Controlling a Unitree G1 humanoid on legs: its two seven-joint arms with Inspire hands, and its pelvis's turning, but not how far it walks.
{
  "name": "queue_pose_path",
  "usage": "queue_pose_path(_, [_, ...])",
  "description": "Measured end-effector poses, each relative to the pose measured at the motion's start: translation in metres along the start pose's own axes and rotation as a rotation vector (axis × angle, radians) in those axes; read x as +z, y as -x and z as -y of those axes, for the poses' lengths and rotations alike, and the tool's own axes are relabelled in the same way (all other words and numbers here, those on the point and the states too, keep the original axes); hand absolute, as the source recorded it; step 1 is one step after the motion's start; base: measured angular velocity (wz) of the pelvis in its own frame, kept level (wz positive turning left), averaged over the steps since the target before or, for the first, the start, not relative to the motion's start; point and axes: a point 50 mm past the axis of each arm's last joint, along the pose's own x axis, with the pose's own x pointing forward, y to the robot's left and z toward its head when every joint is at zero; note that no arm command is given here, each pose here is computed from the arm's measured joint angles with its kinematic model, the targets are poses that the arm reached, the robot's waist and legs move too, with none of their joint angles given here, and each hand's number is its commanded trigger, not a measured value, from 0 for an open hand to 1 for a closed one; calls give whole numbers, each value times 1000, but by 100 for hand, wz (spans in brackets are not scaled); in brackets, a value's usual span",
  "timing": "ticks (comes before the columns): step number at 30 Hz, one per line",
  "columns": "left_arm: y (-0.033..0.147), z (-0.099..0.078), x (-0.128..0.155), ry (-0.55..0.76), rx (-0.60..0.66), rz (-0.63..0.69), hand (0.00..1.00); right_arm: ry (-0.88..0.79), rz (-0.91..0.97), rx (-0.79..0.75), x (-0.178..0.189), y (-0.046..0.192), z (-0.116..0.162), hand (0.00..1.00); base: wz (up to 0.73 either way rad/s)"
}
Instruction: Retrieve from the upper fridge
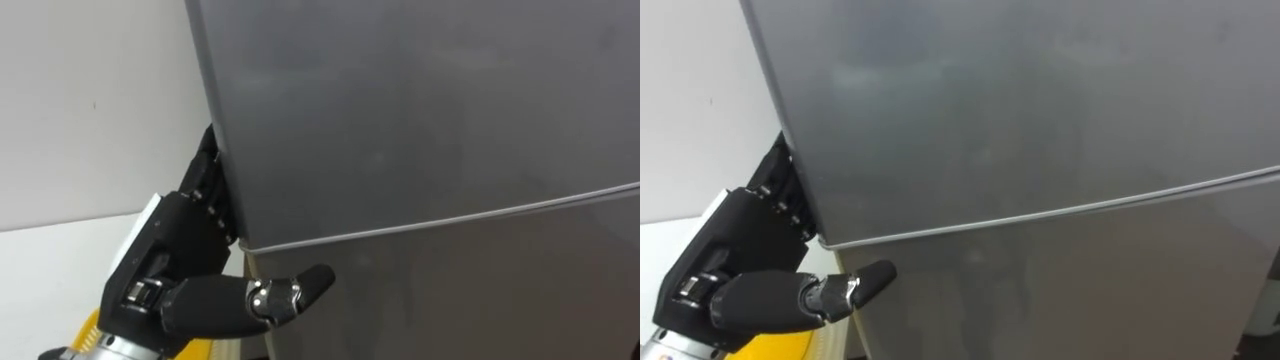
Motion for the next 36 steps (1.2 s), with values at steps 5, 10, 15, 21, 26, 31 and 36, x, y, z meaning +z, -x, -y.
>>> queue_pose_path(5, [0, 0, 0, -1, -3, -1, 0, 2, 3, 15, 1, 0, 0, 0, 0])
queue_pose_path(10, [0, 2, 1, -4, -11, 3, 0, 3, -3, 20, -1, 0, -1, 0, 0])
queue_pose_path(15, [0, 3, 8, -19, -35, 22, 0, 3, -9, 24, -4, 0, -3, 0, 0])
queue_pose_path(21, [0, 6, 19, -6, -60, 74, 0, 0, -16, 28, -7, 0, -5, 0, 0])
queue_pose_path(26, [1, 4, 27, 7, -87, 107, 0, -2, -22, 31, -9, 0, -6, 0, 0])
queue_pose_path(31, [2, 3, 28, 26, -110, 117, 0, -8, -24, 34, -10, 0, -7, 0, 0])
queue_pose_path(36, [2, 6, 31, 152, -195, 148, 0, -4, -24, 36, -10, 0, -7, 0, 0])
